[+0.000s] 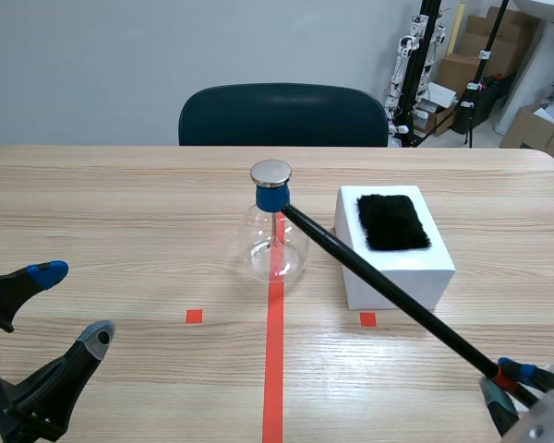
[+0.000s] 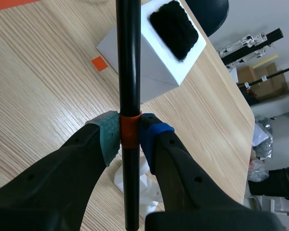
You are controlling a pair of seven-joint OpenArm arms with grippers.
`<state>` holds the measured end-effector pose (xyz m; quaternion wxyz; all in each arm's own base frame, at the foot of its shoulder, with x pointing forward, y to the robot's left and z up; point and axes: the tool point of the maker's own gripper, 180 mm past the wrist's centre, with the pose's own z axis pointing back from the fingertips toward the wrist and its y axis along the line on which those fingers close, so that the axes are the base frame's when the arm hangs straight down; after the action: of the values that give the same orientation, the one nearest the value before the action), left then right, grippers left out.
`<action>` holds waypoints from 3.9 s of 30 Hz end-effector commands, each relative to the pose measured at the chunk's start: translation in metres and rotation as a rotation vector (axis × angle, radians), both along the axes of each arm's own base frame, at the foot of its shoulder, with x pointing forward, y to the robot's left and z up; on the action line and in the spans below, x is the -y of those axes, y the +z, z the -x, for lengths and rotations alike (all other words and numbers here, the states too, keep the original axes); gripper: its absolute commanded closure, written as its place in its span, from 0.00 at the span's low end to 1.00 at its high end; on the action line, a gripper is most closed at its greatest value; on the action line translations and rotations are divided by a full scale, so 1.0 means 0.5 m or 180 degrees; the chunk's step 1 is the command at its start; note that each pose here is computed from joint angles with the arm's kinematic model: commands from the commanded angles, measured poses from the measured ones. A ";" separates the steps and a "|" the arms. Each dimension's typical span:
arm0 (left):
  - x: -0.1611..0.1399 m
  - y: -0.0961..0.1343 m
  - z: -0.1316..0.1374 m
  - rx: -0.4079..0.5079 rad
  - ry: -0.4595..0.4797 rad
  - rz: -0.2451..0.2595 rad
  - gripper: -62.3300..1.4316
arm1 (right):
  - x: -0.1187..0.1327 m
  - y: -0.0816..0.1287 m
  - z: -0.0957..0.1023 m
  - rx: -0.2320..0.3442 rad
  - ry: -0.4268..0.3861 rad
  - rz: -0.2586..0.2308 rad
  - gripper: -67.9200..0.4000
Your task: Do the electroscope experiment. put the rod down on the box
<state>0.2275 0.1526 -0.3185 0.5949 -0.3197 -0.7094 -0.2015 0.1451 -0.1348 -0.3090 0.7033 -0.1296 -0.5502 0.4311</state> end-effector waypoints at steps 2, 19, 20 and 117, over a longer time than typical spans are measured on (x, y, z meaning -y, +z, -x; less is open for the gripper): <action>-0.008 0.016 -0.006 0.0086 0.0030 0.0055 0.00 | -0.003 0.018 -0.008 0.0119 0.0027 -0.0020 0.99; -0.008 0.016 -0.006 0.0086 0.0030 0.0055 0.00 | -0.007 0.021 -0.008 0.0147 0.0062 -0.0031 0.99; -0.008 0.016 -0.006 0.0086 0.0030 0.0055 0.00 | -0.007 0.021 -0.008 0.0147 0.0062 -0.0031 0.99; -0.008 0.016 -0.006 0.0087 0.0030 0.0056 0.00 | 0.191 -0.142 -0.281 -0.2988 -0.2632 -0.1235 0.99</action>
<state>0.2275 0.1527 -0.3179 0.5938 -0.3200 -0.7103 -0.2010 0.2695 -0.2209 -0.3933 0.9905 0.0111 -0.1332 0.0325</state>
